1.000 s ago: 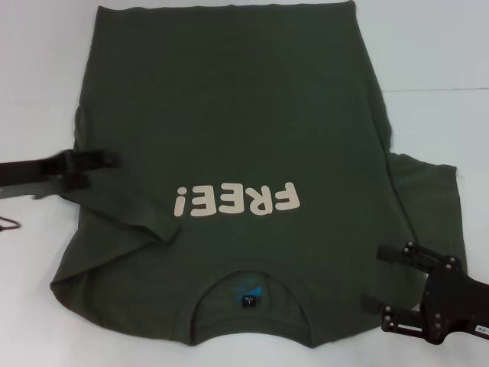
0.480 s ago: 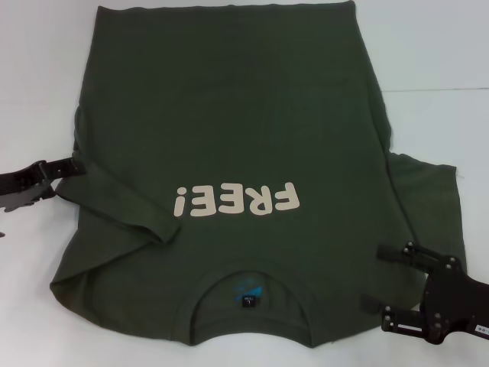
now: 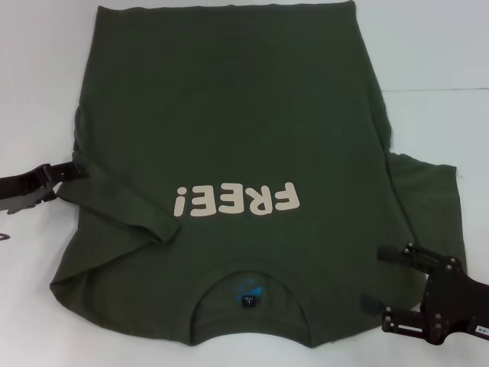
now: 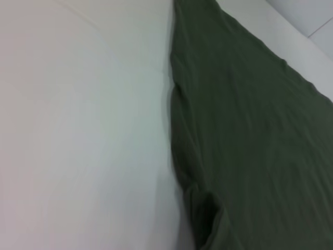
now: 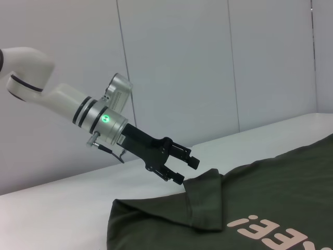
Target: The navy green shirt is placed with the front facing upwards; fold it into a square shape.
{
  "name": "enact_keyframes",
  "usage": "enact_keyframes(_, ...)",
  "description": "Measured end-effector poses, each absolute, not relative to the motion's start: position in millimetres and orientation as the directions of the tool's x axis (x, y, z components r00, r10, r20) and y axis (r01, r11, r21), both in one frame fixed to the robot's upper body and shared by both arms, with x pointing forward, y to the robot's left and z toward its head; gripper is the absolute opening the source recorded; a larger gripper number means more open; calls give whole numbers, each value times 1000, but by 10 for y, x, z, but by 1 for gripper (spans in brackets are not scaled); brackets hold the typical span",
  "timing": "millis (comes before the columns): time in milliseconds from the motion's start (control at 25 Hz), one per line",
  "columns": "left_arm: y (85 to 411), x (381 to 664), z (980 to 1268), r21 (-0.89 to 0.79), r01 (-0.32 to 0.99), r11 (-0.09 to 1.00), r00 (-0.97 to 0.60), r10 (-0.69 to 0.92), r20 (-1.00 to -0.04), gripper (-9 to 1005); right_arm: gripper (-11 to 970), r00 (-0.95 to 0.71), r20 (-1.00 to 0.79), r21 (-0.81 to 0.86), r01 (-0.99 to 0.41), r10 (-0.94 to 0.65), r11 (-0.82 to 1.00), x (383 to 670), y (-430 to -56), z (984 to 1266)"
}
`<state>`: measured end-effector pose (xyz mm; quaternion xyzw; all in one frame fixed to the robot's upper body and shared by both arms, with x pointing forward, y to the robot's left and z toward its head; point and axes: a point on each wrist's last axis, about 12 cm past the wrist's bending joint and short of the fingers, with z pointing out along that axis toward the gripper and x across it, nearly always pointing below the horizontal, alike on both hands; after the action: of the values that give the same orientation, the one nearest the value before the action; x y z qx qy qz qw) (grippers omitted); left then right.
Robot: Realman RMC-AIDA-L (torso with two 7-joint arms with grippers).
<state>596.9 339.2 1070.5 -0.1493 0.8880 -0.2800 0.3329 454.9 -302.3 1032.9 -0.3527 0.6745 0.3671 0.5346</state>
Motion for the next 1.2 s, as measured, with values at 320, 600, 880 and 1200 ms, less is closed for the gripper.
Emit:
enact_keyframes(320,3395,5986,10697,-584,-85,807,-722,-454,-522,858,883,-180,-980,118,-868,-83,481,4549,-3023,10329)
enact_keyframes(600,3404,5999,10691,-576,-94,812,-713,-459,-531,857,882,-182,-980,123,-868,-79,481,4545,-3011,10320)
enact_keyframes(880,3327,6009,10661,-580,-84,810,-727,-448,-520,857,883,-181,-980,122,-869,-79,480,4546,-3010,10320)
enact_keyframes(1200,3230,6012,10653,-601,-67,797,-741,-442,-505,857,882,-180,-980,121,-869,-79,480,4546,-3006,10318)
